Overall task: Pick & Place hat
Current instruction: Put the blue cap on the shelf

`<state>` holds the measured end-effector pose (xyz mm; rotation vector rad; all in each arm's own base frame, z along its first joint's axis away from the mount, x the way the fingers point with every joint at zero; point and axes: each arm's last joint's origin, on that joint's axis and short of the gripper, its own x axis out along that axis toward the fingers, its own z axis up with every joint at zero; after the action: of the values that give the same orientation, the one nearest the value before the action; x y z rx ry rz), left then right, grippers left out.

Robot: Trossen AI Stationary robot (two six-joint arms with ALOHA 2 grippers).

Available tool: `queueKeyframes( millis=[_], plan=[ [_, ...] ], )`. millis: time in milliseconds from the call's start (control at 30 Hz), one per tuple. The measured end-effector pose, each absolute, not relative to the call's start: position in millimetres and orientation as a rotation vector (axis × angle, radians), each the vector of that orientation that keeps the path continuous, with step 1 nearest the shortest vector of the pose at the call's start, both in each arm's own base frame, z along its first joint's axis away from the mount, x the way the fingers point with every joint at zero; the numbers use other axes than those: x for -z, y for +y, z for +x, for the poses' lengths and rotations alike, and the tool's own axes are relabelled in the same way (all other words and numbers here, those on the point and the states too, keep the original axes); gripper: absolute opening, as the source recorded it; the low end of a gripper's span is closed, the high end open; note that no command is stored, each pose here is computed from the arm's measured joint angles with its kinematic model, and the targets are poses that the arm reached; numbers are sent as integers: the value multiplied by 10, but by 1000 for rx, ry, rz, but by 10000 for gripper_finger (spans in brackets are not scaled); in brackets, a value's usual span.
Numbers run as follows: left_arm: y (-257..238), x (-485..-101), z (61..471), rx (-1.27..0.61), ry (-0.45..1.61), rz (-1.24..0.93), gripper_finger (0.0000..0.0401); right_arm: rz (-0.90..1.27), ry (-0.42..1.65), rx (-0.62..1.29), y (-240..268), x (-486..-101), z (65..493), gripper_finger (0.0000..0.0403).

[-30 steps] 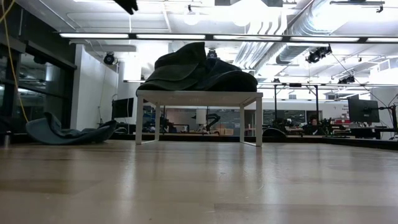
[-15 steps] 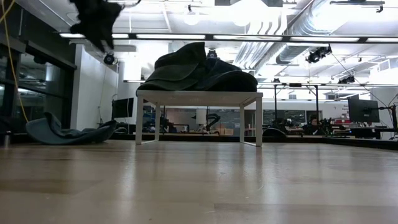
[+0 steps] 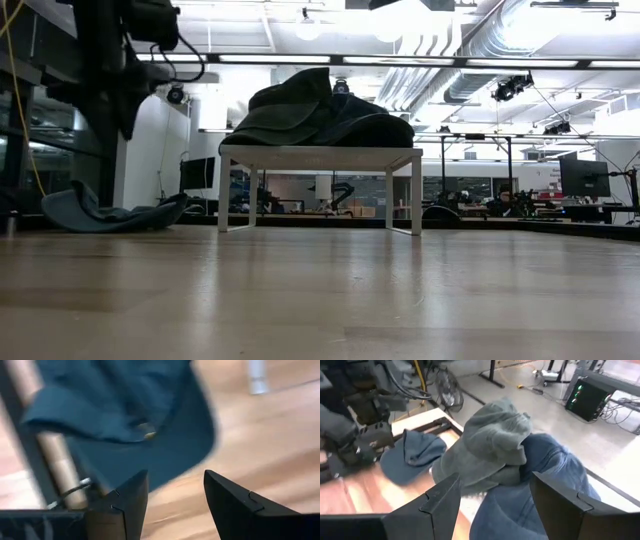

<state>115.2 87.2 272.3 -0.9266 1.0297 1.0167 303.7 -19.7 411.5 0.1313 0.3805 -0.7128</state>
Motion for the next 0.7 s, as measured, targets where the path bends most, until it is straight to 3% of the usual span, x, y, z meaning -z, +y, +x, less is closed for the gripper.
queueKeyframes(
  millis=[200,700],
  plan=[
    [815,-2622,1102,-1307,996,-923,185,138,417,671,-186,-4088,3032,227],
    [787,-2137,1031,-1544,940,-1063,185,122,461,543,-156,-4074,3045,228]
  ],
)
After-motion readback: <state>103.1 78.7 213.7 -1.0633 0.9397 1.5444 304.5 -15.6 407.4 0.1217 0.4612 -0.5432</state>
